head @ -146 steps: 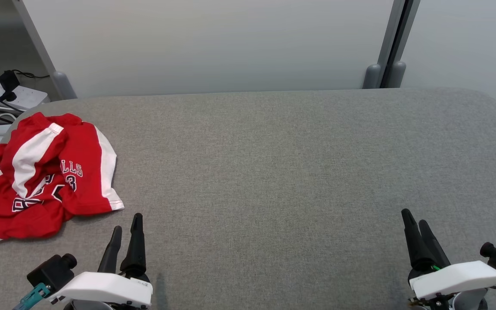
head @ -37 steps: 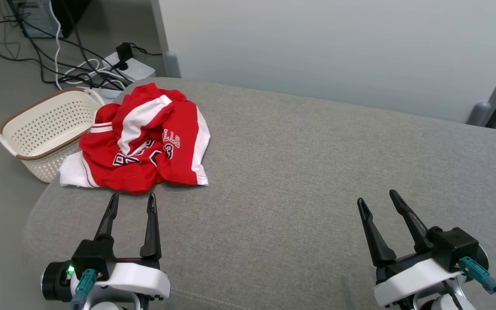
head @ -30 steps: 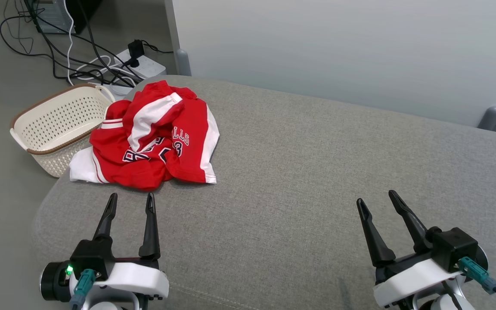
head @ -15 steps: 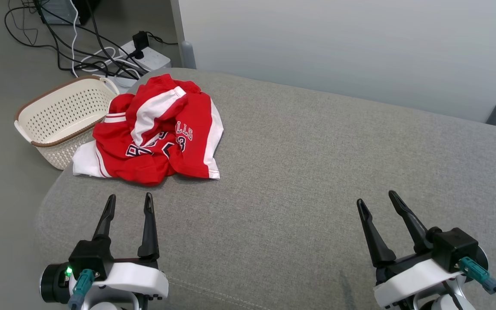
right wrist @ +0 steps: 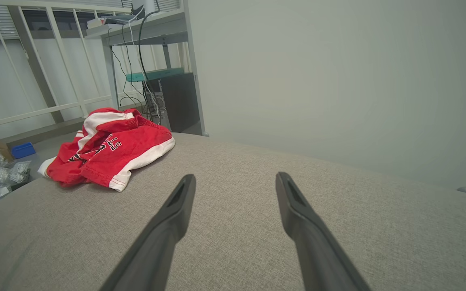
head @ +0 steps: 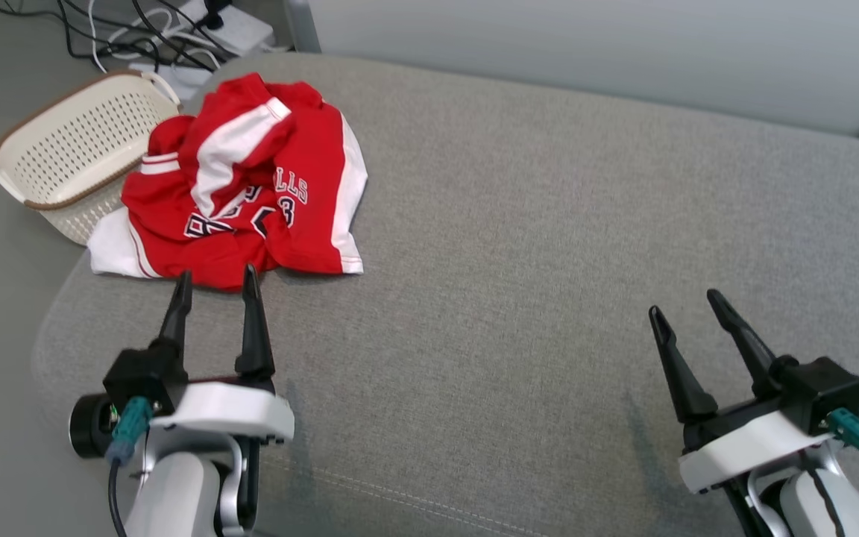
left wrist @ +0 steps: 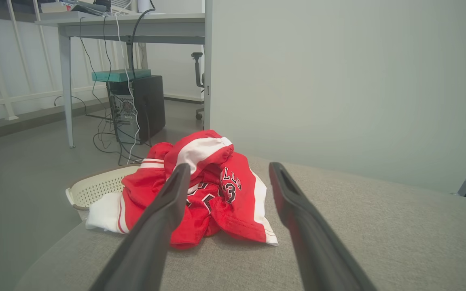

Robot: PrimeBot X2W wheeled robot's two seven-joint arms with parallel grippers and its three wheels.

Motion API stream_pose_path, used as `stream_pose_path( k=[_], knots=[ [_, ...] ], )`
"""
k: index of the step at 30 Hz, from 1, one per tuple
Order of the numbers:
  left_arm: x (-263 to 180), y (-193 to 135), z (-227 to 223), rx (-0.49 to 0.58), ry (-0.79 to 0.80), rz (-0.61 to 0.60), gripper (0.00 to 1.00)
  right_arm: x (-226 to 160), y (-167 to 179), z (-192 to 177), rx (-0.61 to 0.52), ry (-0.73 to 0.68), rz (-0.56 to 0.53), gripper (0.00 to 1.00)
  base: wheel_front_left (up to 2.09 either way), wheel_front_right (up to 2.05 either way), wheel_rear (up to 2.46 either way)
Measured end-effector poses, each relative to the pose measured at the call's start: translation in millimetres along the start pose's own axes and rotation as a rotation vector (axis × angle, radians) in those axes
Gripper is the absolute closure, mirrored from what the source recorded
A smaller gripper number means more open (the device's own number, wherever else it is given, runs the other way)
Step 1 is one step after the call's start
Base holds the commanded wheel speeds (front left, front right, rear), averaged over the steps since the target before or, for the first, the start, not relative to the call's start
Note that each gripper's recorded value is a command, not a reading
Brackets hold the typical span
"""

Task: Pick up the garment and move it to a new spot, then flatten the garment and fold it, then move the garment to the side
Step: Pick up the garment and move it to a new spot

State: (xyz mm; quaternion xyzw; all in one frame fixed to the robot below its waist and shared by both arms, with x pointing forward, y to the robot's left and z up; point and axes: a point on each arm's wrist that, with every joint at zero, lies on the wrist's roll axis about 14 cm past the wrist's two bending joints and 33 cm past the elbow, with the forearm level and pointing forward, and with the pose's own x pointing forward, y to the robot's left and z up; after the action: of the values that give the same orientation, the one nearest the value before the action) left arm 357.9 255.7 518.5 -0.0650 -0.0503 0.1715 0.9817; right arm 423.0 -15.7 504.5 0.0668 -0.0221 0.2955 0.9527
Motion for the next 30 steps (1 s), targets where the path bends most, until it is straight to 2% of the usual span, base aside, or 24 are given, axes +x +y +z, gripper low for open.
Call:
stream_pose_path(
  k=[10, 15, 25, 30],
  knots=[
    [68.3, -23.4, -17.0, -0.048, 0.038, -0.002, 0.00, 21.9, -39.4, -27.6, -0.022, 0.048, -0.018, 0.00, 0.00, 0.00, 0.00],
    [108.4, -26.0, -50.3, -0.079, 0.123, 0.041, 0.00, 27.7, -57.8, -47.9, -0.019, 0.083, -0.034, 0.00, 0.00, 0.00, 0.00],
    [151.4, -42.2, -108.3, -0.031, 0.281, 0.051, 0.00, 18.7, -90.3, -72.0, -0.031, 0.141, -0.085, 0.00, 0.00, 0.00, 0.00],
    [161.8, -37.8, -133.9, 0.008, 0.354, 0.076, 0.00, 19.5, -97.1, -81.4, -0.032, 0.159, -0.087, 0.00, 0.00, 0.00, 0.00]
  ],
)
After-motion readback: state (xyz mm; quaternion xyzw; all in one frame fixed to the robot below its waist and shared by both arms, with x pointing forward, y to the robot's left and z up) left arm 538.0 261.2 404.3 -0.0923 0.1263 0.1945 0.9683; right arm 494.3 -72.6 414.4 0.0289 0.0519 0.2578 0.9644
